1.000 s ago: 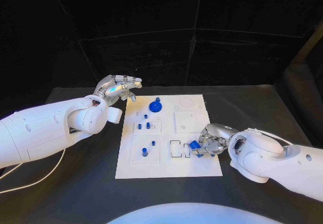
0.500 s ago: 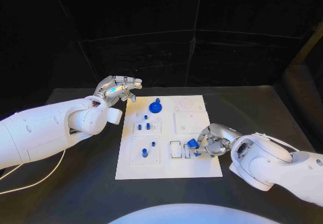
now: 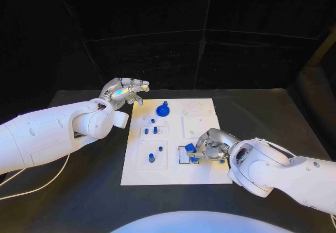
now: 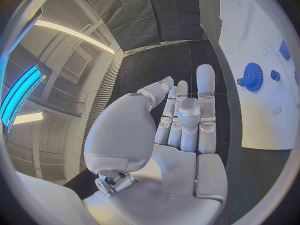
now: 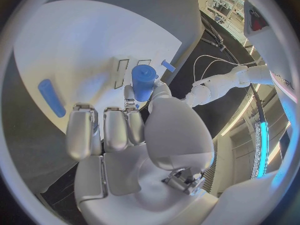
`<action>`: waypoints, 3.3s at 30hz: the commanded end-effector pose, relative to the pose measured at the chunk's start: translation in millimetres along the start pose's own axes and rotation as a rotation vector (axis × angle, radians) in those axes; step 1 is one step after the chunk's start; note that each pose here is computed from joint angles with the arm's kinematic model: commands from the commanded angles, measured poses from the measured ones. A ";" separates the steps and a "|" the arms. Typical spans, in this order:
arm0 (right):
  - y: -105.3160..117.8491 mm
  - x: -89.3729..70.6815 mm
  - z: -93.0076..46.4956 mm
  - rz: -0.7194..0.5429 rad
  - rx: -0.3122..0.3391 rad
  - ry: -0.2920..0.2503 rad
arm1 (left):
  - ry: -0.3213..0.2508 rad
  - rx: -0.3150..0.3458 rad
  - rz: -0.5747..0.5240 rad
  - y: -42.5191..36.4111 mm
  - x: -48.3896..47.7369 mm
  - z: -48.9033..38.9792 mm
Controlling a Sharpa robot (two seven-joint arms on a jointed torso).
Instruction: Assemble the parts on the task board
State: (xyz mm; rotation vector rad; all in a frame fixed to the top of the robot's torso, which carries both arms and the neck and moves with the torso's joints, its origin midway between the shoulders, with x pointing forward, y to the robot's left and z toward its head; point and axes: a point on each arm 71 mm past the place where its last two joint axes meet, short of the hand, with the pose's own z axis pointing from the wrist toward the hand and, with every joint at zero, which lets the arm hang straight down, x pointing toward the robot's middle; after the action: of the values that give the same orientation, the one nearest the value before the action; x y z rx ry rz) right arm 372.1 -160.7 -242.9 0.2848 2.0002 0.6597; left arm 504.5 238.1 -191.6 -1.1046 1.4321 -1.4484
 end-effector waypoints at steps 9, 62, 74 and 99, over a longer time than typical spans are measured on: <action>5.2 9.0 13.1 0.002 0.040 0.052 | 0.016 0.006 -0.009 -1.1 2.5 0.0; 4.4 -1.5 4.1 -0.080 -0.055 -0.022 | 0.020 0.002 -0.010 -0.7 2.3 0.2; -36.7 -36.0 -20.5 -0.013 -0.008 -0.118 | 0.011 0.002 -0.007 -0.7 -0.7 -0.4; -73.1 -45.4 -30.1 -0.239 0.153 -0.040 | 0.014 0.002 -0.008 -0.5 0.5 -0.4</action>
State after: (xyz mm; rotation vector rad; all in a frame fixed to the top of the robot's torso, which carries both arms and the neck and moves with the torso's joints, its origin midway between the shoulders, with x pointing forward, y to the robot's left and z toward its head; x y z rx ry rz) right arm 374.0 -251.9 -236.6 0.2094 1.9755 0.4089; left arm 504.1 238.3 -192.0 -1.1063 1.4371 -1.4516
